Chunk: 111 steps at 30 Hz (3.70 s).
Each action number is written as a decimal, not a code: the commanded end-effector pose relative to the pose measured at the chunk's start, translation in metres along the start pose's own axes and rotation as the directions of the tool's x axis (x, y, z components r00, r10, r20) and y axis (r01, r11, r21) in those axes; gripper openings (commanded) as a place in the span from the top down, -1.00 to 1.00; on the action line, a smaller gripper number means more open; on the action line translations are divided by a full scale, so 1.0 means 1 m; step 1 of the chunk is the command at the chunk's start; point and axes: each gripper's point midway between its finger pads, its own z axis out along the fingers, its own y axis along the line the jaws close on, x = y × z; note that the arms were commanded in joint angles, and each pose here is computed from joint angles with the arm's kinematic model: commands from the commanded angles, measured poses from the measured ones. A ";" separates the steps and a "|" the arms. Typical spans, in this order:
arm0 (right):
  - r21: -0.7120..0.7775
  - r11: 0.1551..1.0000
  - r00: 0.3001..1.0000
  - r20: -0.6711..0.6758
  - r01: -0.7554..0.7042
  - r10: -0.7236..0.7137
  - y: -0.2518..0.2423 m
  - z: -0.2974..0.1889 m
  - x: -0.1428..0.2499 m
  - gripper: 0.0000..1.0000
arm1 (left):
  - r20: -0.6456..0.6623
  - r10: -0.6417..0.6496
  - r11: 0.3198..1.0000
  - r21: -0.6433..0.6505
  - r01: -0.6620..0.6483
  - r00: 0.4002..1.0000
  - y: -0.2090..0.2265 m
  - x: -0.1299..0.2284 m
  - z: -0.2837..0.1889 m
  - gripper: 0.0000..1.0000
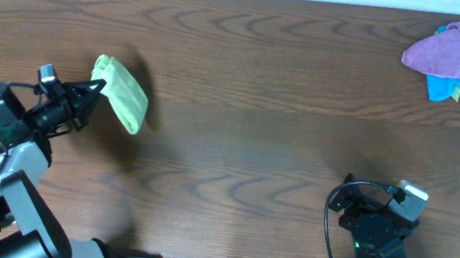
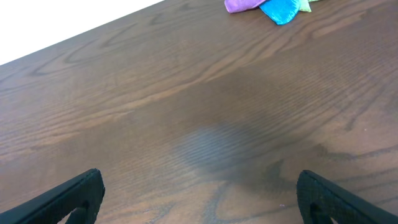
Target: Fold the cloth
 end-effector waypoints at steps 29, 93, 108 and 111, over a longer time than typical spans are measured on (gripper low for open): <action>0.018 1.000 1.000 0.014 -0.021 0.021 -0.004 0.000 -0.002 -0.98 | 0.110 0.312 0.949 0.001 -0.314 0.944 -0.012 -0.028 -0.035 0.89; 0.018 1.000 1.000 0.014 -0.021 0.021 -0.004 0.000 -0.002 -0.98 | 0.365 0.245 0.900 -0.430 -0.070 0.898 0.054 0.011 -0.143 -0.55; 0.018 1.000 1.000 0.014 -0.021 0.021 -0.004 0.000 -0.002 -0.99 | 0.346 0.330 0.800 -0.597 -0.065 0.878 0.058 0.020 -0.143 -0.63; 0.018 1.000 1.000 0.014 -0.021 0.021 -0.004 0.000 -0.002 -0.99 | 0.394 0.295 0.774 -0.632 0.024 0.871 0.068 0.018 -0.152 -0.63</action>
